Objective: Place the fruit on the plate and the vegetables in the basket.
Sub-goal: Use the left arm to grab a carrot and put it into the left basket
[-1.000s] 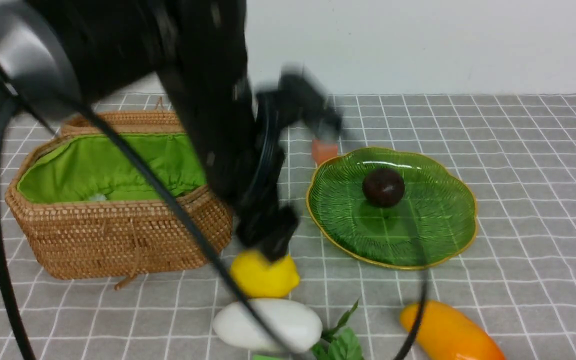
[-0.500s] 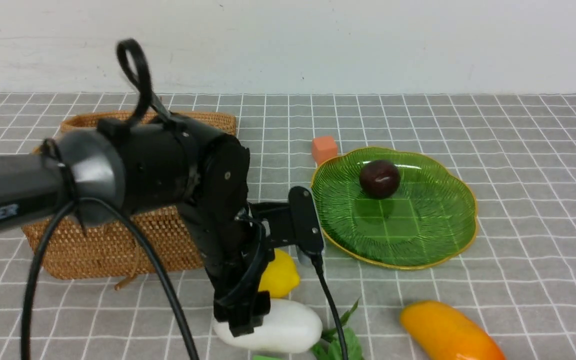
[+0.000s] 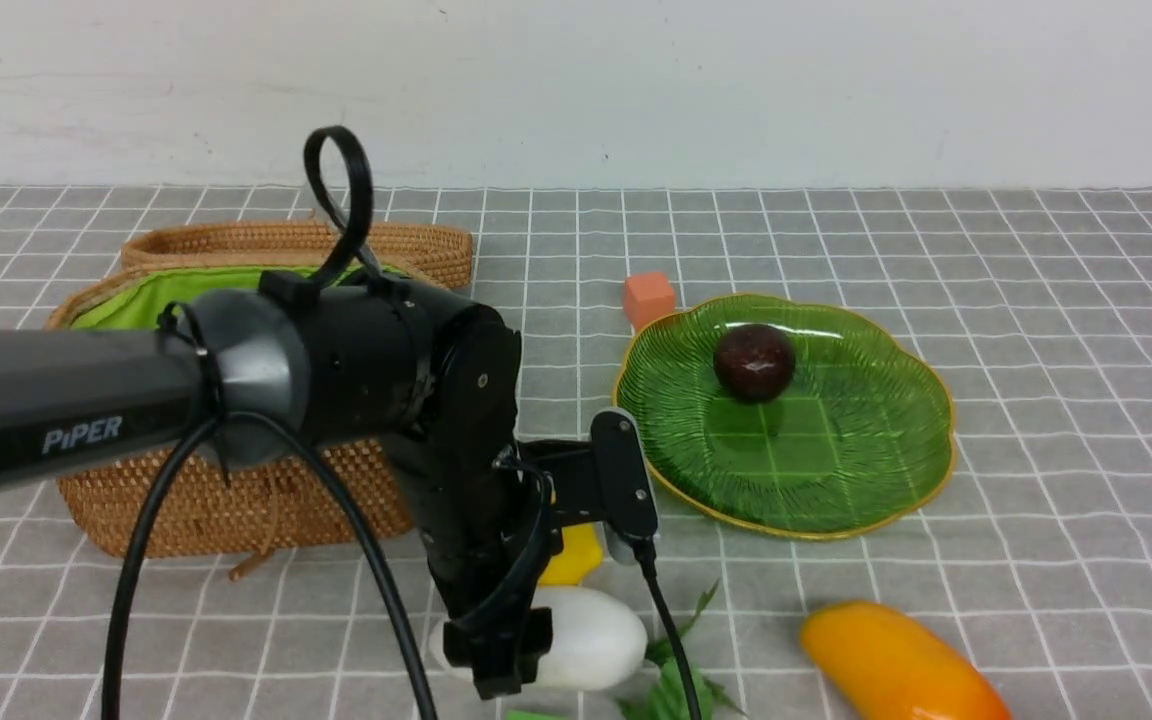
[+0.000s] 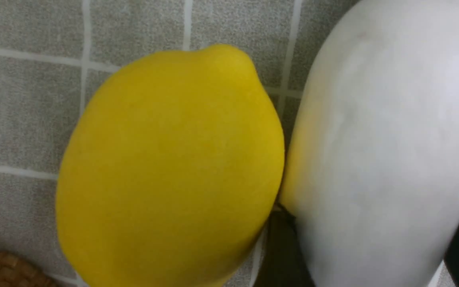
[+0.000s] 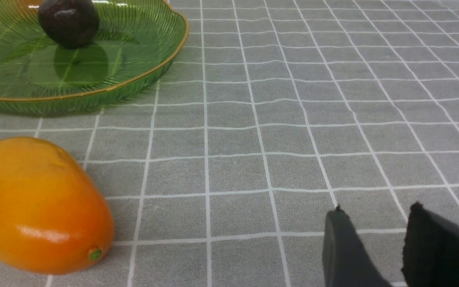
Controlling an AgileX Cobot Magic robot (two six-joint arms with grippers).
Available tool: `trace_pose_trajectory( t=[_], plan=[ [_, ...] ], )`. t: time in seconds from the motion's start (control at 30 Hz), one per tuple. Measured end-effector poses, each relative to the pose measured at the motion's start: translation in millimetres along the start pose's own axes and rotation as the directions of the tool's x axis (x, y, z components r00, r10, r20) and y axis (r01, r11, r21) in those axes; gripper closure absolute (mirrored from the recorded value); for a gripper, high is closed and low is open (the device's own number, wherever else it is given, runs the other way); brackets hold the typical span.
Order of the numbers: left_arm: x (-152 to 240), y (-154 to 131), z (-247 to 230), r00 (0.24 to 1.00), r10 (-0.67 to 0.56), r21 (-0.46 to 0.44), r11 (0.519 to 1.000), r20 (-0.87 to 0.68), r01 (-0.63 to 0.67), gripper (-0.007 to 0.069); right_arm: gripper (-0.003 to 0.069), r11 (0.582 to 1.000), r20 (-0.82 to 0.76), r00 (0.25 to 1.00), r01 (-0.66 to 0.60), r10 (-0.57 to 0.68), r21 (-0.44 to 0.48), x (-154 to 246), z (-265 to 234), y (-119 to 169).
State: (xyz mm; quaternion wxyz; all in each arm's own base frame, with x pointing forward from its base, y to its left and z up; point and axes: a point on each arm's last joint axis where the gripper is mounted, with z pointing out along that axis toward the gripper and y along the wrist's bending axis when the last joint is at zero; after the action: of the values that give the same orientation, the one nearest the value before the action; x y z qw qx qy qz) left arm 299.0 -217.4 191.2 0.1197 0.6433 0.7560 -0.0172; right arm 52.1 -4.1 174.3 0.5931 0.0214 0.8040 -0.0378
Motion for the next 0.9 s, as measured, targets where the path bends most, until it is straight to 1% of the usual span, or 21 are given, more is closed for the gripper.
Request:
trace_pose_trajectory(
  t=[0.13, 0.17, 0.2, 0.23, 0.27, 0.3, 0.33, 0.37, 0.4, 0.43, 0.47, 0.53, 0.63, 0.7, 0.73, 0.8, 0.87, 0.9],
  plan=[
    [-0.1, 0.0, -1.9, 1.0, 0.0, -0.004, 1.0, 0.004, 0.0, 0.0146, 0.0418, 1.0, 0.0, 1.0, 0.0, 0.0, 0.0, 0.0, 0.0, 0.0],
    [-0.1, -0.1, -3.3, 1.0, -0.001, -0.005, 1.0, 0.005, 0.001, 0.0151, 0.0418, 1.0, 0.0, 1.0, 0.0, 0.0, 0.0, 0.0, 0.0, 0.0],
    [-0.6, 0.1, -5.9, 1.0, -0.002, -0.008, 1.0, 0.009, 0.002, 0.0172, 0.0418, 1.0, 0.0, 1.0, 0.0, 0.0, 0.0, 0.0, 0.0, 0.0],
    [-1.7, 0.5, -13.3, 1.0, -0.009, -0.018, 1.0, 0.019, 0.009, 0.0246, 0.0418, 1.0, 0.0, 1.0, 0.0, 0.0, 0.0, 0.0, 0.0, 0.0],
    [-2.6, 1.0, -21.5, 1.0, -0.014, -0.027, 1.0, 0.027, 0.015, 0.0346, 0.0418, 1.0, 0.0, 1.0, 0.0, 0.0, 0.0, 0.0, 0.0, 0.0],
    [-3.1, 1.3, -29.3, 0.999, -0.019, -0.035, 0.999, 0.032, 0.02, 0.0463, 0.0418, 1.0, 0.0, 1.0, 0.0, 0.0, 0.0, 0.0, 0.0, 0.0],
    [-4.5, 2.6, -46.0, 0.999, -0.02, -0.065, 0.998, 0.049, 0.023, 0.0547, 0.0418, 1.0, 0.0, 1.0, 0.0, 0.0, 0.0, 0.0, 0.0, 0.0],
    [-4.5, 2.8, -48.5, 0.998, -0.022, -0.071, 0.997, 0.051, 0.025, 0.0571, 0.0418, 1.0, 0.0, 1.0, 0.0, 0.0, 0.0, 0.0, 0.0, 0.0],
    [-5.3, 4.3, -71.4, 0.997, -0.027, -0.118, 0.992, 0.075, 0.036, 0.0631, 0.0418, 1.0, 0.0, 1.0, 0.0, 0.0, 0.0, 0.0, 0.0, 0.0],
    [-4.8, 5.1, -87.1, 0.996, -0.027, -0.158, 0.987, 0.089, 0.041, 0.0638, 0.0418, 1.0, 0.0, 1.0, 0.0, 0.0, 0.0, 0.0, 0.0, 0.0],
    [-4.9, 5.3, -97.4, 0.994, -0.035, -0.178, 0.983, 0.104, 0.053, 0.0638, 0.0418, 1.0, 0.0, 1.0, 0.0, 0.0, 0.0, 0.0, 0.0, 0.0],
    [-0.7, 4.6, -130.1, 0.99, -0.037, -0.264, 0.962, 0.134, 0.072, 0.0638, 0.0418, 1.0, 0.0, 1.0, 0.0, 0.0, 0.0, 0.0, 0.0, 0.0],
    [15.8, 3.0, -174.7, 0.986, -0.051, -0.397, 0.911, 0.161, 0.112, 0.0638, 0.0418, 1.0, 0.0, 1.0, 0.0, 0.0, 0.0, 0.0, 0.0, 0.0],
    [25.2, 3.3, -189.4, 0.981, -0.073, -0.43, 0.891, 0.177, 0.144, 0.0638, 0.0418, 1.0, 0.0, 1.0, 0.0, 0.0, 0.0, 0.0, 0.0, 0.0],
    [36.0, 5.5, -199.7, 0.974, -0.11, -0.445, 0.876, 0.196, 0.188, 0.0638, 0.0418, 1.0, 0.0, 1.0, 0.0, 0.0, 0.0, 0.0, 0.0, 0.0],
    [48.4, 9.5, -206.7, 0.96, -0.166, -0.436, 0.864, 0.224, 0.252, 0.0638, 0.0418, 1.0, 0.0, 1.0, 0.0, 0.0, 0.0, 0.0, 0.0, 0.0],
    [51.4, 11.0, -205.9, 0.941, -0.209, -0.388, 0.87, 0.267, 0.303, 0.0638, 0.0418, 1.0, 0.0, 1.0, 0.0, 0.0, 0.0, 0.0, 0.0, 0.0],
    [49.9, 9.2, -202.2, 0.933, -0.217, -0.351, 0.882, 0.288, 0.314, 0.0635, 0.0418, 1.0, 0.0, 1.0, 0.0, 0.0, 0.0, 0.0, 0.0, 0.0]
  ],
)
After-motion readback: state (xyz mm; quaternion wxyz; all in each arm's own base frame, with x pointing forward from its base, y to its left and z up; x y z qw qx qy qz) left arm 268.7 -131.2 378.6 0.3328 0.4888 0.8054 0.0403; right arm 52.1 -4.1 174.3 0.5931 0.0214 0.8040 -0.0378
